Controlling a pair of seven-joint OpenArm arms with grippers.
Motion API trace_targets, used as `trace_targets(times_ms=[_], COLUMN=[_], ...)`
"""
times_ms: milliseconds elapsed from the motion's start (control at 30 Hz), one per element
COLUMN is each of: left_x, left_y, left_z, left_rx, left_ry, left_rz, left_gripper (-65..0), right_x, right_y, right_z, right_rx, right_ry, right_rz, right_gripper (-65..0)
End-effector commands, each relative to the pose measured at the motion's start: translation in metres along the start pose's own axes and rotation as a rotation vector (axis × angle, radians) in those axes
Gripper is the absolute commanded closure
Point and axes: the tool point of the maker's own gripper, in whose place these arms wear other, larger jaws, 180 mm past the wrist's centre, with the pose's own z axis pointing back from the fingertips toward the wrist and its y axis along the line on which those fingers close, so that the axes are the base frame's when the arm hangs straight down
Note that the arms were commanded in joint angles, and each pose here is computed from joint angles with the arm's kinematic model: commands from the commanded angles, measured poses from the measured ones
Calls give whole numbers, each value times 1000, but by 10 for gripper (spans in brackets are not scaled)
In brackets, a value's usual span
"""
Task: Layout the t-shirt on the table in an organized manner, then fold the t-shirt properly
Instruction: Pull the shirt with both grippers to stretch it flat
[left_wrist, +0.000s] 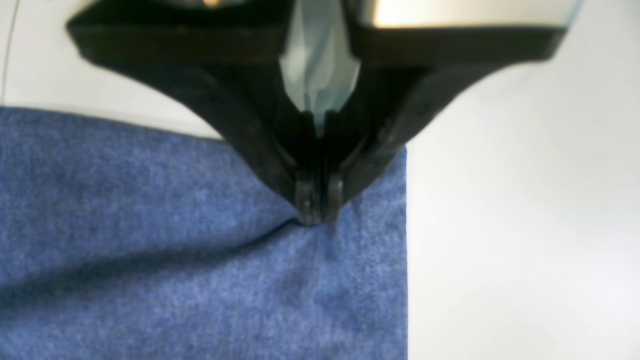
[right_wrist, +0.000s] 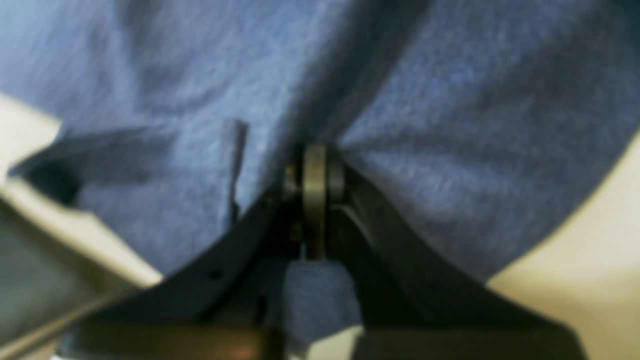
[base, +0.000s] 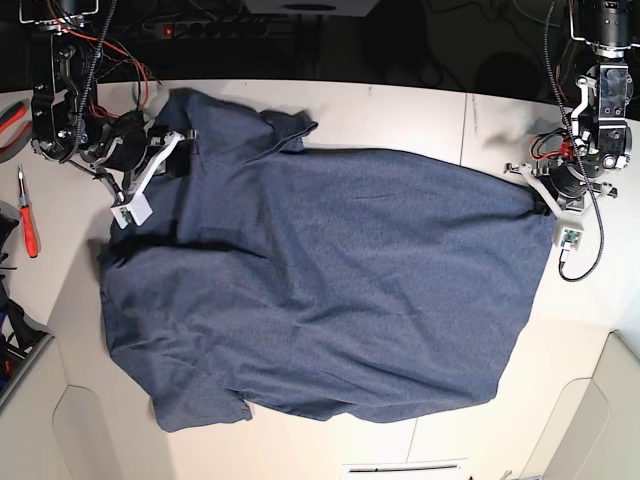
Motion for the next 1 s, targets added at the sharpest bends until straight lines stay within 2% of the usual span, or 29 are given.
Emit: trace_targets(times_ms=[0, 133, 500, 567, 767, 900, 967], left_x=[-44, -53, -53, -43, 9, 28, 28], left_y=[8, 10, 12, 17, 36, 40, 38], left_z=[4, 7, 18, 25, 51, 60, 60], left_rx=[28, 24, 25, 42, 84, 88, 81], left_ry=[197, 223, 198, 157, -60, -126, -123], left_rz=[-26, -26, -21, -16, 35, 50, 46], left_gripper=[-13, -13, -13, -13, -13, -20, -96], right_x=[-23, -47, -52, -46, -17, 0, 4], right_y=[1, 13, 18, 17, 20, 24, 25], right_z=[1, 6, 41, 46, 57, 63, 64], right_rx=[4, 43, -2, -19, -36, -38, -37], right_ry=[92, 167, 157, 136, 27, -43, -62], right_rz=[5, -10, 116, 131, 163, 184, 188], right_gripper=[0, 0, 0, 0, 0, 0, 0])
